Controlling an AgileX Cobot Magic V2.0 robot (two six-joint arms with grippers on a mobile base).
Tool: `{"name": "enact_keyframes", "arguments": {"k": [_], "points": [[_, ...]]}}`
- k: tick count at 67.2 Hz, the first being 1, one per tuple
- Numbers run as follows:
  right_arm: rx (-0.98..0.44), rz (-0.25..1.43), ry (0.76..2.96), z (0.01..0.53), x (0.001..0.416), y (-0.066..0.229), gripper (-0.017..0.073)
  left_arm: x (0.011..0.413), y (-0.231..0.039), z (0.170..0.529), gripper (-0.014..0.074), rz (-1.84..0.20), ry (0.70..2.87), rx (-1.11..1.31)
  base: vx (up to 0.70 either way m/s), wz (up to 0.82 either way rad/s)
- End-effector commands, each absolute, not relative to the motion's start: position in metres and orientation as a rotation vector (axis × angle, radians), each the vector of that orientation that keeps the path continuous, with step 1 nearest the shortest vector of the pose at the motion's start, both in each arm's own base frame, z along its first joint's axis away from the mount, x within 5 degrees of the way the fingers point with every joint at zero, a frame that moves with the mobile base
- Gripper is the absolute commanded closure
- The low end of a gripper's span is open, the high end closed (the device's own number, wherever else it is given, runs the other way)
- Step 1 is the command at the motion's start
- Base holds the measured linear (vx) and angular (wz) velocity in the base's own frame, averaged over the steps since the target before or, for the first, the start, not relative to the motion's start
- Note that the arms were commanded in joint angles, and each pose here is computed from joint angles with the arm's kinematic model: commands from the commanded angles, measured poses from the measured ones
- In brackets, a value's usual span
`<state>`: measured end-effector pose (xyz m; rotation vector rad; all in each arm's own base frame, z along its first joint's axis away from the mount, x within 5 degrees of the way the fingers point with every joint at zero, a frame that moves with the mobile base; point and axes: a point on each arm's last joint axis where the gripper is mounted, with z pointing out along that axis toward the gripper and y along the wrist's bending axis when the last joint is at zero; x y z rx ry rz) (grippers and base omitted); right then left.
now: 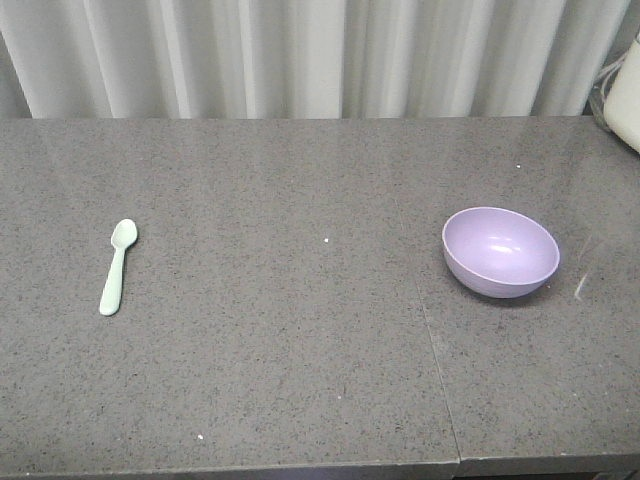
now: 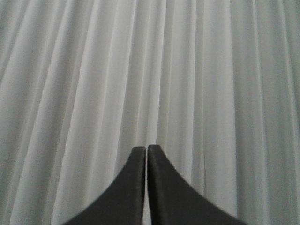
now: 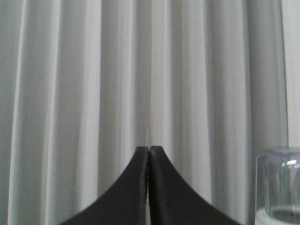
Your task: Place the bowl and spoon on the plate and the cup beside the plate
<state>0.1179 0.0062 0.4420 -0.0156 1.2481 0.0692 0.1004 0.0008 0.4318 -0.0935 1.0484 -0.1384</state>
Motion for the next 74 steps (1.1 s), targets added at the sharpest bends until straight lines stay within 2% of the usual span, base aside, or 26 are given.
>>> {"name": "enact_keyframes", "arguments": {"k": [1, 14, 32, 38, 44, 52, 58, 64, 74], "points": [[-0.040, 0.043, 1.344, 0.457, 0.150, 0.008, 0.0570, 0.133, -0.001, 0.444, 0.0600, -0.148, 1.156, -0.097, 0.00, 0.00], [-0.045, 0.040, 1.455, 0.443, 0.192, 0.011, 0.0570, 0.174, -0.001, 0.431, 0.0600, -0.143, 1.230, -0.105, 0.00, 0.00], [-0.052, 0.034, 1.539, 0.429, 0.209, 0.011, 0.0550, 0.180, -0.001, 0.422, 0.0582, -0.138, 1.312, -0.104, 0.00, 0.00], [-0.098, -0.020, 1.539, 0.429, 0.209, 0.011, 0.0478, 0.181, -0.002, 0.422, 0.0529, -0.128, 1.355, -0.096, 0.00, 0.00], [-0.107, -0.033, 1.538, 0.429, 0.209, 0.011, 0.0332, 0.189, -0.003, 0.426, 0.0435, -0.077, 1.459, -0.048, 0.00, 0.00], [-0.099, -0.028, 1.589, 0.427, 0.208, 0.011, 0.0051, 0.205, -0.004, 0.434, 0.0221, -0.073, 1.554, -0.037, 0.00, 0.00], [-0.106, -0.039, 1.626, 0.424, 0.208, 0.010, -0.0092, 0.213, -0.005, 0.440, 0.0082, -0.103, 1.608, -0.056, 0.00, 0.00], [-0.104, -0.036, 1.630, 0.424, 0.208, 0.010, -0.0129, 0.224, -0.007, 0.443, 0.0020, -0.166, 1.682, -0.090, 0.00, 0.00], [-0.106, -0.037, 1.630, 0.422, 0.214, 0.011, -0.0107, 0.249, -0.009, 0.445, 0.0017, -0.171, 1.815, -0.076, 0.00, 0.00]]}}
